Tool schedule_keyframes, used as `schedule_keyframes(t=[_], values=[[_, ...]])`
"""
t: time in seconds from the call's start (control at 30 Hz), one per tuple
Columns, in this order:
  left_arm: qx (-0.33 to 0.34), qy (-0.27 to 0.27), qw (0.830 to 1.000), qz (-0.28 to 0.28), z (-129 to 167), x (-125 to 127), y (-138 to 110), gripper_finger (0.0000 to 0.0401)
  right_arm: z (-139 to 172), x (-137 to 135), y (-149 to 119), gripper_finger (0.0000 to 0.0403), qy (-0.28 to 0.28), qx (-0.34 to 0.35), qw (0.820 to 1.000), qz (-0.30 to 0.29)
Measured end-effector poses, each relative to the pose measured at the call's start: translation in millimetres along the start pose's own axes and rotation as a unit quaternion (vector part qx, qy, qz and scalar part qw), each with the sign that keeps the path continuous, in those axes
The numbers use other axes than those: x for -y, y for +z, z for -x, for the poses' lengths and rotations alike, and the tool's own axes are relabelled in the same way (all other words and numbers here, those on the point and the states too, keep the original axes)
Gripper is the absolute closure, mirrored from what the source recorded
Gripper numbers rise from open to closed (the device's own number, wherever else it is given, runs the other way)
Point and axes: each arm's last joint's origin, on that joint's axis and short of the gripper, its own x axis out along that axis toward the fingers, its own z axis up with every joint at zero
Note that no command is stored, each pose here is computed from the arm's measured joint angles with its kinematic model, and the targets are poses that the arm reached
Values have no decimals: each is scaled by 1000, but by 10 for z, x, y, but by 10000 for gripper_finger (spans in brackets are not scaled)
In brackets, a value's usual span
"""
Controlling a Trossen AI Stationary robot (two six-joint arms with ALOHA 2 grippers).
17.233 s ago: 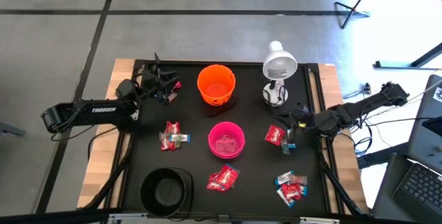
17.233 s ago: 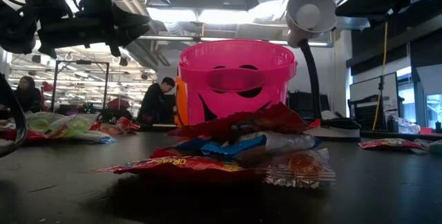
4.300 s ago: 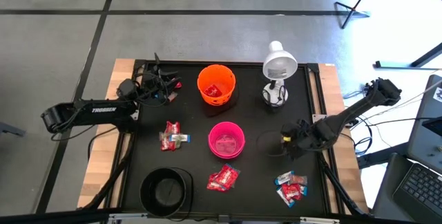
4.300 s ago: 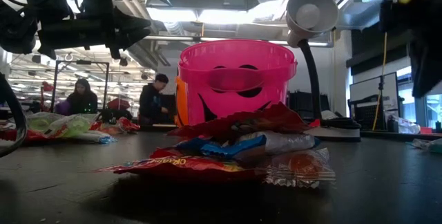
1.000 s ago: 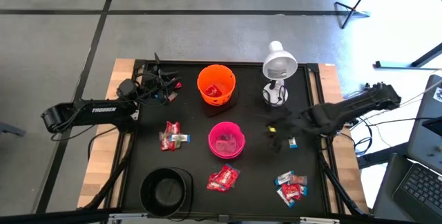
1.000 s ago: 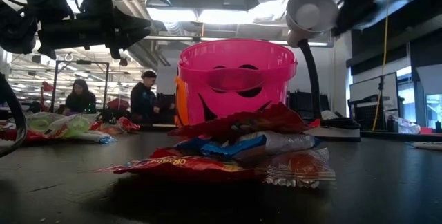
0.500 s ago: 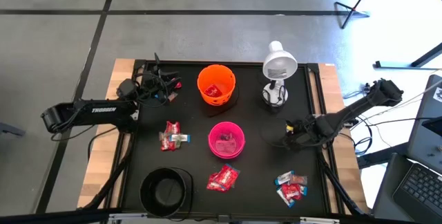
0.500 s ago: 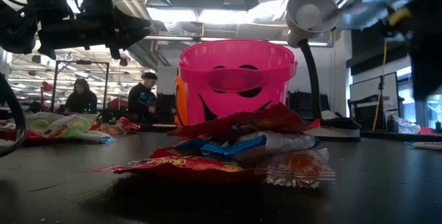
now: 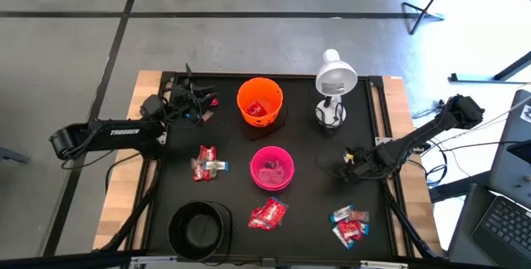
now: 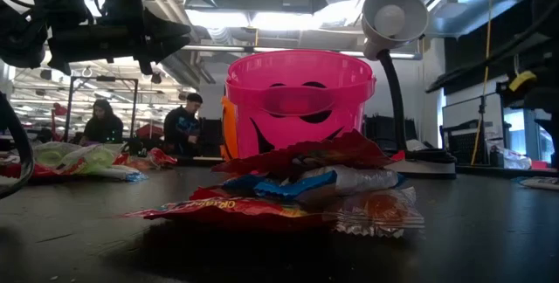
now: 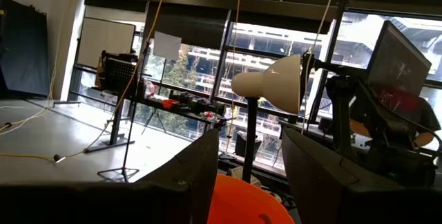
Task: Sort candy
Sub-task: Put the white chocolate into the black bucket
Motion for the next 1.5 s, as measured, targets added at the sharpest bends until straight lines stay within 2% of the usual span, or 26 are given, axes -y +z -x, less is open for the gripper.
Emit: schedule_keyframes(t=[0.27, 0.63, 0.8, 1.07, 1.23, 1.33, 1.5], values=[[0, 0, 1000, 0, 0, 0, 0, 250, -12, 8, -10, 239, -3, -14, 1000, 3], [0, 0, 1000, 0, 0, 0, 1, 250, 0, -21, -9, 350, 11, -18, 999, 33], [0, 0, 1000, 0, 0, 0, 0, 250, 72, -111, 15, 353, 39, -2, 998, 50], [0, 0, 1000, 0, 0, 0, 1, 250, 378, -356, 106, 356, 101, 58, 990, 83], [0, 0, 1000, 0, 0, 0, 0, 250, 535, -467, 147, 387, 133, 83, 982, 106], [0, 0, 1000, 0, 0, 0, 0, 250, 598, -502, 160, 399, 142, 90, 978, 122], [0, 0, 1000, 0, 0, 0, 0, 250, 561, -489, 143, 374, 119, 67, 982, 131]])
